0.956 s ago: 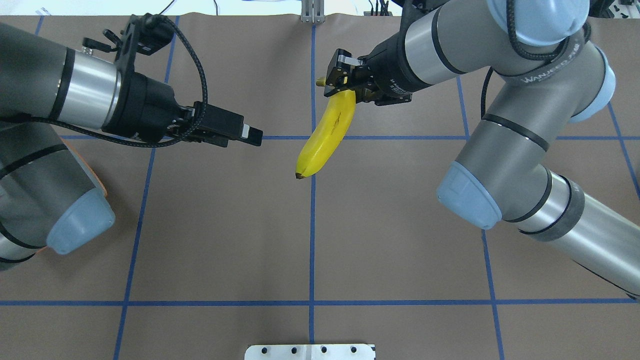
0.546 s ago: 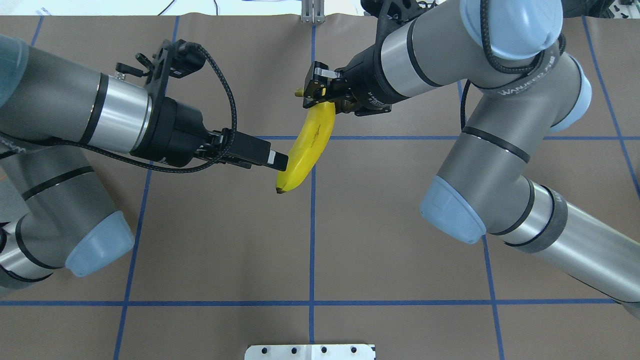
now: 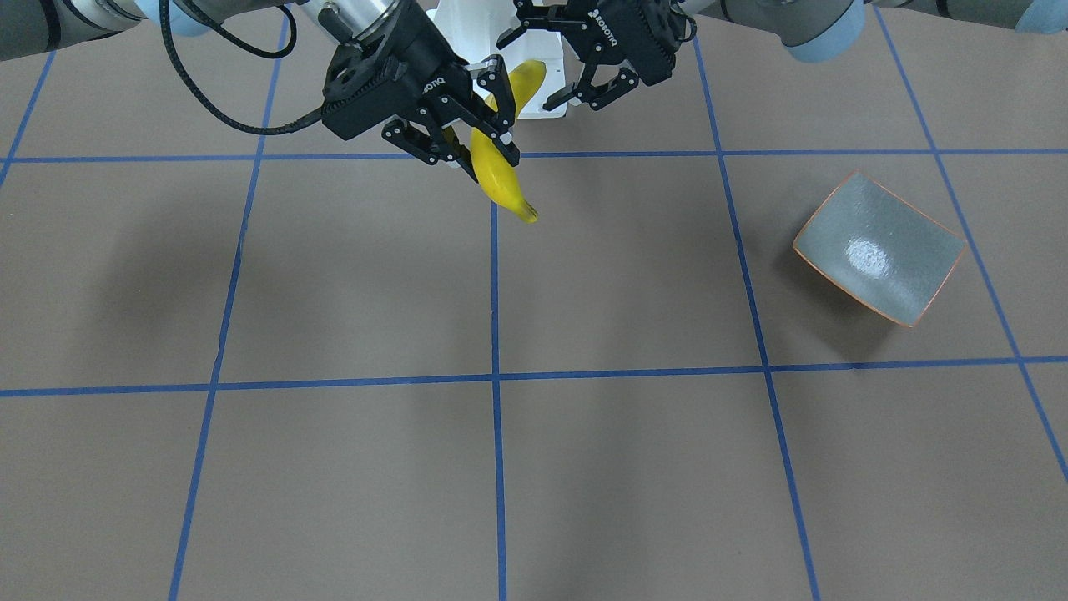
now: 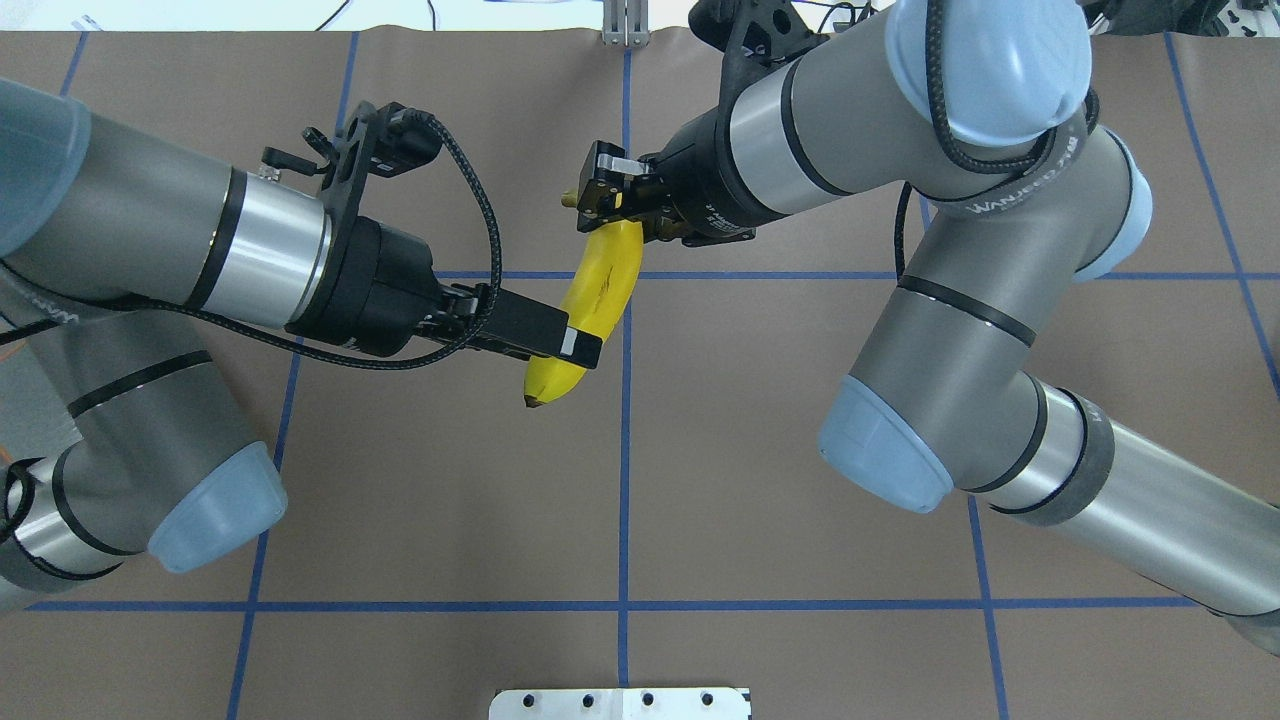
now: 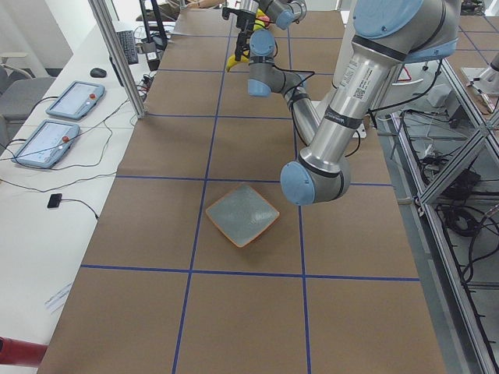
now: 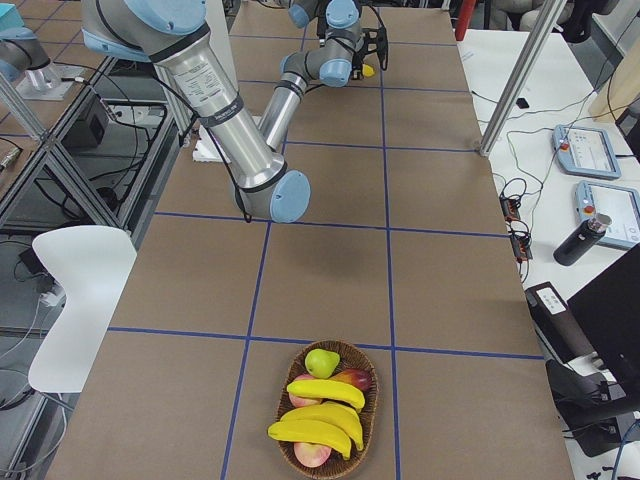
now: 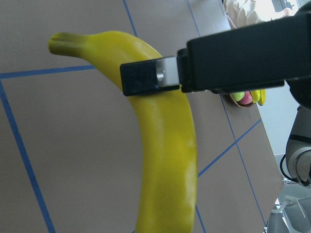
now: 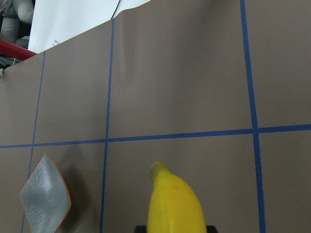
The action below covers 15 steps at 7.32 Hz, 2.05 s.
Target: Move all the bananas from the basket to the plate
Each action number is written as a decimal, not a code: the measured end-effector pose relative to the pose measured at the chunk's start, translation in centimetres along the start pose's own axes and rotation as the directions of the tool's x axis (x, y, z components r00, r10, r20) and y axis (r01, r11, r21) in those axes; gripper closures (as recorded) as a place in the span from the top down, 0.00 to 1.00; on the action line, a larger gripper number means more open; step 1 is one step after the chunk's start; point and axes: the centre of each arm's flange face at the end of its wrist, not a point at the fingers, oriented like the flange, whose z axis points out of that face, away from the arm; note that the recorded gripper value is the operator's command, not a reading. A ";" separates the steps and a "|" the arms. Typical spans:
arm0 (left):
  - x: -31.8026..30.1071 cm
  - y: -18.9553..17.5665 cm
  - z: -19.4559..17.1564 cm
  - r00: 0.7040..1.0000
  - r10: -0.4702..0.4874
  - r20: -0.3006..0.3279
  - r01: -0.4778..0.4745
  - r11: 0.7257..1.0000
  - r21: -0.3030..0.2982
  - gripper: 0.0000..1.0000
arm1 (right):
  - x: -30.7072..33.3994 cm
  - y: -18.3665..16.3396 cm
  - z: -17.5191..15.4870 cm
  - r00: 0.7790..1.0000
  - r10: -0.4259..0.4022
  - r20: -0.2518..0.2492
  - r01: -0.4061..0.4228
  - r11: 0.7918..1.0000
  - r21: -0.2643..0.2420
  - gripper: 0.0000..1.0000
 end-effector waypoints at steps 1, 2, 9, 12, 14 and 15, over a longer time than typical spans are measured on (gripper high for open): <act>0.1 0.1 0.1 1.000 0.000 -0.001 0.000 1.000 -0.002 0.55 | -0.4 0.1 -0.1 1.000 -0.003 0.007 0.003 1.000 -0.001 0.00; 0.2 0.2 0.2 1.000 0.001 -0.003 -0.001 1.000 -0.004 0.26 | -0.6 0.2 -0.2 1.000 -0.005 0.011 0.005 1.000 -0.001 0.00; -2.3 1.2 -0.2 1.000 -0.017 0.018 0.017 1.000 -0.008 0.00 | -0.3 -1.1 -1.7 1.000 -0.022 0.015 0.021 0.999 0.040 1.00; -11.3 3.3 -4.8 0.979 -0.115 0.167 0.112 0.993 0.027 0.00 | 7.5 -4.5 -2.6 0.993 -0.057 -0.104 0.065 0.996 0.069 1.00; -19.0 5.4 -10.0 0.945 -0.124 0.302 0.112 0.992 0.057 0.00 | 15.6 -7.2 -4.5 0.970 -0.118 -0.211 0.130 0.991 0.044 1.00; -22.7 7.2 -12.7 0.923 -0.095 0.372 0.084 0.995 0.046 0.00 | 19.8 -8.2 -6.0 0.954 -0.156 -0.257 0.167 0.986 0.020 1.00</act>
